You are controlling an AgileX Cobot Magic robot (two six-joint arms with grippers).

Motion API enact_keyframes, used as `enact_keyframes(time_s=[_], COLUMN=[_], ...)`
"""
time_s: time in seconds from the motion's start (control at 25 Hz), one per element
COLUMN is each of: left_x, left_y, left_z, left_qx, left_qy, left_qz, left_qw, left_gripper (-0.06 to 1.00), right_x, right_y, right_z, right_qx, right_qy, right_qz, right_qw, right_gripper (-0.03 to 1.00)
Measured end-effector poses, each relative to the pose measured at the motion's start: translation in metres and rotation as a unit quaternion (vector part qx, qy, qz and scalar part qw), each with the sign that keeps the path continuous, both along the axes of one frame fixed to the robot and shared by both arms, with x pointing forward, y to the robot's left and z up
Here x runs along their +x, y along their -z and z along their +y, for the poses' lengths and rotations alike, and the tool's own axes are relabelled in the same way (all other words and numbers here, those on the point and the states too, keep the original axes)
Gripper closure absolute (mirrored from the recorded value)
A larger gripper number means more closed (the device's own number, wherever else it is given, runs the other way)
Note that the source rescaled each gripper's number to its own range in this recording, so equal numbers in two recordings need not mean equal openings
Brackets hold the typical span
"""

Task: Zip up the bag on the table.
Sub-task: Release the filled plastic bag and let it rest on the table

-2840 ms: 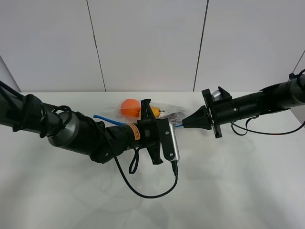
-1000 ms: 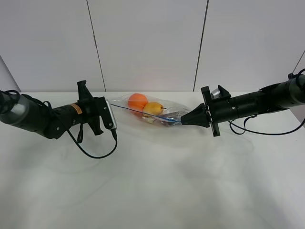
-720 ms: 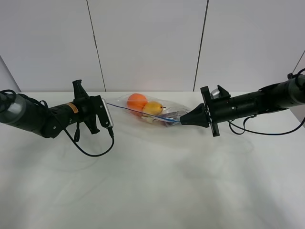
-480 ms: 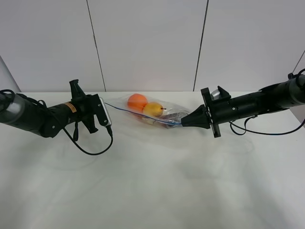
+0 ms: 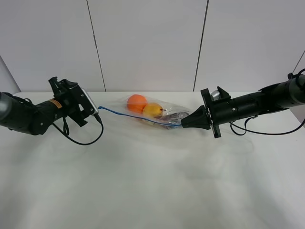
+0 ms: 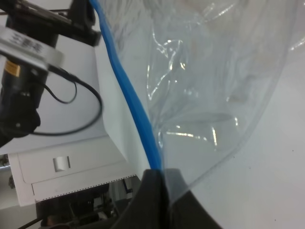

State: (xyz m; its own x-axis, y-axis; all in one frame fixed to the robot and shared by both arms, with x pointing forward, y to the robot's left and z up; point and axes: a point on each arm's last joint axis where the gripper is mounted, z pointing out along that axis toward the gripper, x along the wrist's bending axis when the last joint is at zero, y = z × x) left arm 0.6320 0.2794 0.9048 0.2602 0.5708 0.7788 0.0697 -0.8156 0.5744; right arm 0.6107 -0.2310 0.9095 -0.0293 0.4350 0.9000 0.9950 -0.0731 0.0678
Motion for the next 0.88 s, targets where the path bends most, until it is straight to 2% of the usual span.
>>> enact_keyframes(time_s=[0.12,0.24,0.4,0.52,0.68,0.76,0.88], left_x=[0.001,0.001,-0.001,0.0,0.007,0.01,0.015], left_y=[-0.002,-0.002,0.006,0.012,0.015,0.009,-0.01], left_z=[0.017,0.025,0.026,0.026,0.026,0.026,0.026], left_qx=[-0.101,-0.186,-0.265,-0.316,-0.354,-0.351,-0.339], left_qy=[-0.057,-0.099,-0.134,-0.17,-0.226,-0.251,-0.278], left_qz=[-0.005,0.0,0.045,0.106,0.197,0.248,0.308], left_qw=[0.993,0.978,0.954,0.927,0.886,0.867,0.845], left_gripper=[0.0,0.0,0.0,0.0,0.0,0.0,-0.01], right_x=[0.0,0.0,0.0,0.0,0.0,0.0,0.0], right_y=[0.0,0.0,0.0,0.0,0.0,0.0,0.0], right_z=[0.0,0.0,0.0,0.0,0.0,0.0,0.0], right_qx=[0.0,0.0,0.0,0.0,-0.001,-0.001,-0.001], right_qy=[0.0,0.0,0.0,0.0,-0.001,-0.001,-0.001], right_qz=[0.0,0.0,0.0,0.0,0.0,0.0,0.0], right_qw=[1.0,1.0,1.0,1.0,1.0,1.0,1.0], right_gripper=[0.97,0.97,0.97,0.97,0.97,0.97,0.97])
